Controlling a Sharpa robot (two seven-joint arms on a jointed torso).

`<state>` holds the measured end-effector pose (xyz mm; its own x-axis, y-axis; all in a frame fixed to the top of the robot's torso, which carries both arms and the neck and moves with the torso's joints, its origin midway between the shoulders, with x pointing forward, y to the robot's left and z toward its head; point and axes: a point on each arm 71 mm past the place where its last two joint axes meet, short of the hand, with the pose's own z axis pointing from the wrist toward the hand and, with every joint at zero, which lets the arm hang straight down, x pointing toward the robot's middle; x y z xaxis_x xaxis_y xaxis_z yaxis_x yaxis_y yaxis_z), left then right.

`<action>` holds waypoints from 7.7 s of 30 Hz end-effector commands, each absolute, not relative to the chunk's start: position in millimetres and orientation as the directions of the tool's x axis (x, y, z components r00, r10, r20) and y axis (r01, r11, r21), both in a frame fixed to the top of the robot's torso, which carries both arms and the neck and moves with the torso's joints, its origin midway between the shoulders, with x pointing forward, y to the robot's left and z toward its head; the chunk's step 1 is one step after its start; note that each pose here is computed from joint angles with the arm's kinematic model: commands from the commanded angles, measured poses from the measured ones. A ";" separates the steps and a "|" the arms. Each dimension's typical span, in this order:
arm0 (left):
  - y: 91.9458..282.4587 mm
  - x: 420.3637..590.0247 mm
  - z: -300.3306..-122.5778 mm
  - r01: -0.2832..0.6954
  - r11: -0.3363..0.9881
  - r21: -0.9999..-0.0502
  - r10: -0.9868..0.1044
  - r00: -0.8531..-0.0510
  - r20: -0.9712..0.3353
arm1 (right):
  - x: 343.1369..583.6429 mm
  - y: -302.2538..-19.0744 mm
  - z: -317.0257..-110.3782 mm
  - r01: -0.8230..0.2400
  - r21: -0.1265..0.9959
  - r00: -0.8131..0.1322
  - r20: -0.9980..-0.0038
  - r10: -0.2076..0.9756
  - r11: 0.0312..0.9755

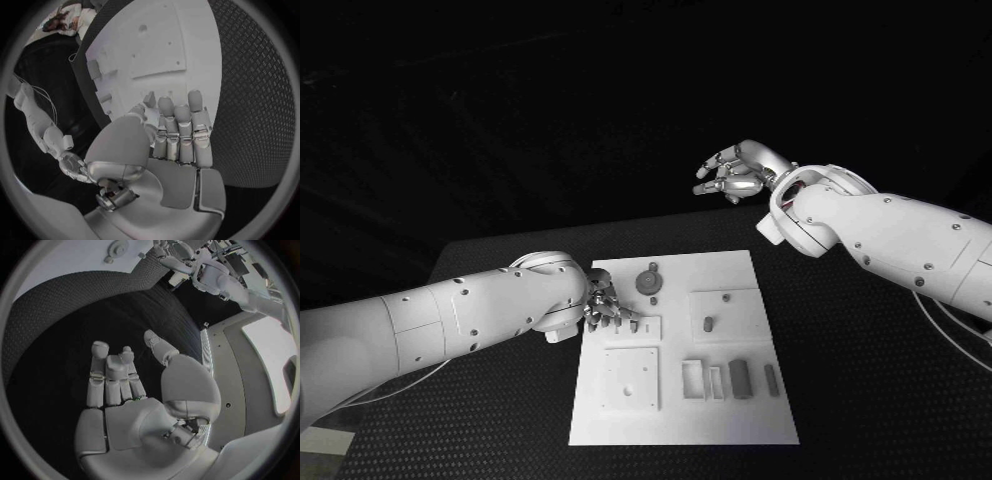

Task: Assemble the parts on the task board

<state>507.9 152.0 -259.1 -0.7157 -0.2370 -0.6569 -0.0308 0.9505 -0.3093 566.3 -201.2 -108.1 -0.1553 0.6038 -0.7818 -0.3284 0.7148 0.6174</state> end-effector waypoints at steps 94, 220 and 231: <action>130.1 519.5 -262.4 -0.128 0.907 -0.401 -0.328 -0.813 -0.481 | 567.5 -196.8 -112.1 -0.324 0.619 -0.185 -0.783 0.594 0.715; 143.1 482.6 -267.8 0.064 0.917 -0.393 -0.301 -0.538 -0.787 | 564.7 -214.1 -117.9 -0.298 0.622 -0.181 -0.782 0.597 0.724; 142.0 481.1 -270.1 0.089 0.920 -0.383 -0.285 -0.521 -0.804 | 564.7 -214.3 -118.1 -0.298 0.623 -0.181 -0.781 0.597 0.724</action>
